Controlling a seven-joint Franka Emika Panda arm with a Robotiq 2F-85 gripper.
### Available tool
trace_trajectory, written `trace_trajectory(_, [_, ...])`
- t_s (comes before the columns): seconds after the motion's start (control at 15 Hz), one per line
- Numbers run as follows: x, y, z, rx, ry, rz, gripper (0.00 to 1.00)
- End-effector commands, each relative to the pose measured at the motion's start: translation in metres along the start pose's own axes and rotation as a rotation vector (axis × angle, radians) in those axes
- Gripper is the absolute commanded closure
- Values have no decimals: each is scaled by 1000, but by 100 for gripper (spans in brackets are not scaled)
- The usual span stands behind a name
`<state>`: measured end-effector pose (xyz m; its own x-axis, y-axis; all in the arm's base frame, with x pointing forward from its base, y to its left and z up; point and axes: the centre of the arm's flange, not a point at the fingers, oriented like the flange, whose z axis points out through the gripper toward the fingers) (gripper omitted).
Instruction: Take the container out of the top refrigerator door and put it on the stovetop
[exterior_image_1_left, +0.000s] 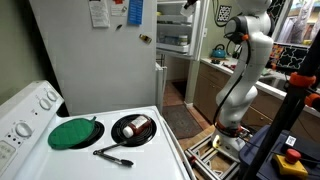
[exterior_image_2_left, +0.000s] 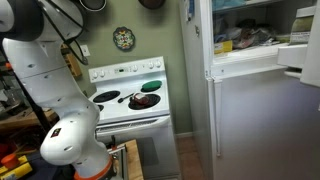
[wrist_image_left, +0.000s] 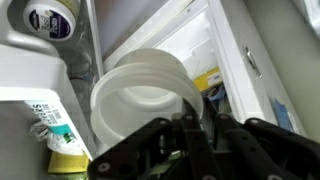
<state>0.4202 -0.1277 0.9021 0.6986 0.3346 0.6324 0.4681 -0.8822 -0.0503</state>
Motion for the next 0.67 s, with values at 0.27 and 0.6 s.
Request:
trace_trajectory(0.27, [-56, -36, 57, 131, -144, -64, 94])
trace_trajectory(0.6, [-63, -54, 105, 253, -190, -54, 94])
